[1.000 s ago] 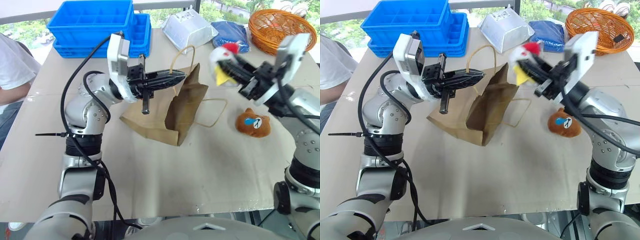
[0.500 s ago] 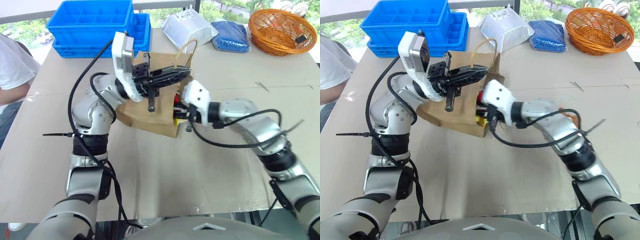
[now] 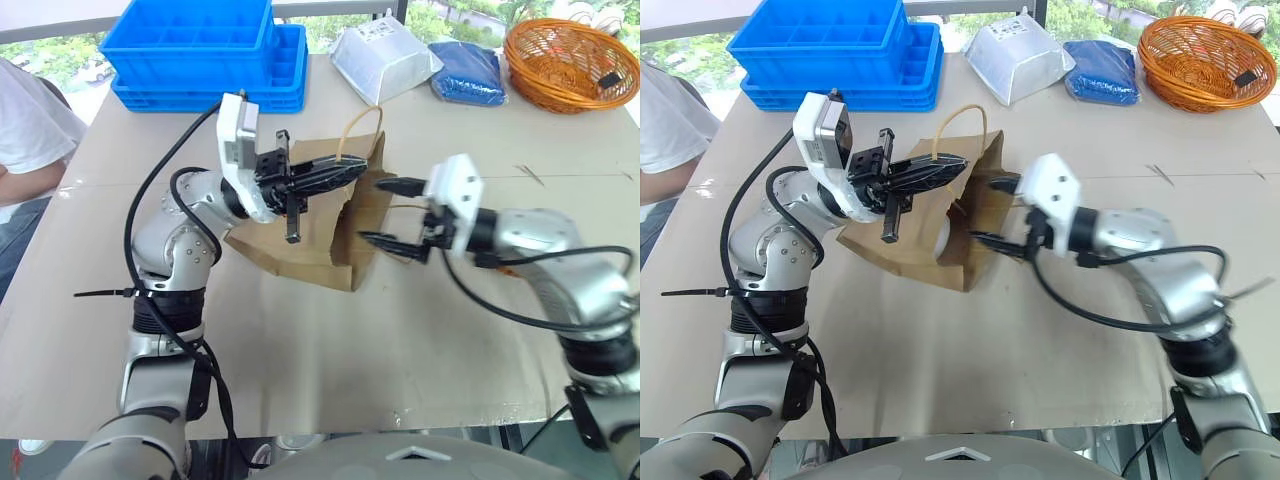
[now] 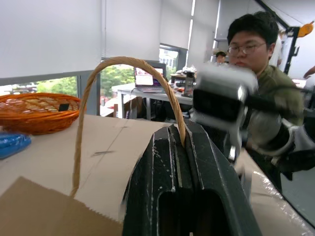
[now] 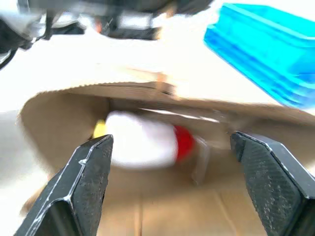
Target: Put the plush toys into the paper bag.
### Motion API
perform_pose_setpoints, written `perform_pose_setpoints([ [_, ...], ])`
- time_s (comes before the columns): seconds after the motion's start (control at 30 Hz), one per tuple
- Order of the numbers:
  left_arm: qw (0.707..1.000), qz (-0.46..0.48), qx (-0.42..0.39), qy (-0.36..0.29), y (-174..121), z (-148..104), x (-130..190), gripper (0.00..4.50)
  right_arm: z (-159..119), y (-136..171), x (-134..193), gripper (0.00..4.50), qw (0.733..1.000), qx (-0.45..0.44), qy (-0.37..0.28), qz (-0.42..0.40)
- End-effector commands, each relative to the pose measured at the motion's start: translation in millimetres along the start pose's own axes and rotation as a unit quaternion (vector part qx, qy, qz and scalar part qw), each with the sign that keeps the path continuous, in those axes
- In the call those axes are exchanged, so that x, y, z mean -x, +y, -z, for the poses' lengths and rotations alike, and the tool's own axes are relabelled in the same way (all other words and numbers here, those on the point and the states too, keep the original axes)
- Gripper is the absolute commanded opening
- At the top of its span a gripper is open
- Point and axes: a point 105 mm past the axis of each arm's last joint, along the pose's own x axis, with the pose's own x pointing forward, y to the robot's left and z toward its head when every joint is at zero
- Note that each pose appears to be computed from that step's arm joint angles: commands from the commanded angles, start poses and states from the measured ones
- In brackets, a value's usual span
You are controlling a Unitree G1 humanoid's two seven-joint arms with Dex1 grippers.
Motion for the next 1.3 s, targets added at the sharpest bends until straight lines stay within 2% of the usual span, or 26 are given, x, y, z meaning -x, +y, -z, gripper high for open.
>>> perform_pose_setpoints([
  [0.03, 1.000, 0.013, -0.026, -0.002, -4.2, -5.5, -2.5, 0.00, -20.2, -7.1, 26.3, 4.16, 0.999, -0.005, -0.019, 0.047],
  [0.07, 1.000, 0.013, -0.026, -0.002, -4.1, -5.3, -2.6, 0.00, -20.9, -5.9, 32.8, 4.49, 0.999, -0.004, -0.013, 0.048],
  [0.1, 1.000, 0.013, -0.026, -0.003, -3.9, -4.9, -2.9, 0.00, -18.9, -4.2, 40.3, 4.49, 0.999, 0.000, 0.002, 0.051],
  [0.2, 0.999, 0.016, -0.028, -0.004, -3.2, -3.6, -6.8, 0.00, -7.1, -19.7, 74.1, 4.49, 0.989, -0.001, 0.044, 0.142],
  [0.3, 0.999, 0.021, -0.031, -0.010, -5.1, -4.7, -12.4, 0.00, 37.2, -35.6, 111.1, 4.49, 0.960, -0.008, 0.162, 0.228],
  [0.37, 0.999, 0.022, -0.031, -0.015, -5.6, -5.5, -14.9, 0.00, 66.3, -36.6, 128.4, 4.49, 0.943, -0.009, 0.228, 0.243],
  [0.5, 0.999, 0.021, -0.027, -0.014, -7.7, -1.1, -16.5, 0.00, 115.7, -37.6, 141.2, 4.49, 0.926, -0.049, 0.277, 0.253],
  [0.6, 0.999, 0.022, -0.026, -0.012, -8.7, -1.5, -15.0, 0.00, 132.3, -46.4, 144.4, 3.63, 0.916, -0.039, 0.292, 0.272],
  [0.8, 0.999, 0.008, -0.027, -0.014, -5.5, -3.9, -10.7, 0.00, 123.6, -49.7, 140.7, 1.09, 0.925, -0.013, 0.277, 0.261],
  [0.87, 1.000, 0.003, -0.023, -0.016, -4.6, -4.0, -9.2, 0.00, 106.7, -50.2, 137.0, 0.21, 0.936, 0.005, 0.240, 0.257],
  [0.9, 1.000, 0.001, -0.022, -0.017, -4.2, -4.2, -8.4, 0.00, 91.3, -51.3, 132.7, 0.04, 0.945, 0.014, 0.203, 0.257],
  [0.97, 1.000, -0.001, -0.020, -0.016, -4.1, -3.8, -6.8, 0.00, 49.8, -49.3, 117.4, 0.04, 0.964, 0.047, 0.118, 0.235],
  [1.1, 1.000, -0.002, -0.016, -0.018, -4.6, -4.2, -6.3, 0.00, 3.9, -32.2, 79.5, 0.04, 0.980, 0.115, 0.051, 0.152],
  [1.17, 1.000, -0.007, -0.012, -0.018, -2.9, -4.7, -4.2, 0.00, -1.1, -21.1, 51.0, 0.04, 0.984, 0.149, 0.035, 0.095],
  [1.3, 1.000, -0.009, -0.010, -0.018, -1.5, -5.3, -3.2, 0.00, 13.0, -6.1, 12.3, 0.04, 0.977, 0.207, 0.053, 0.004],
])
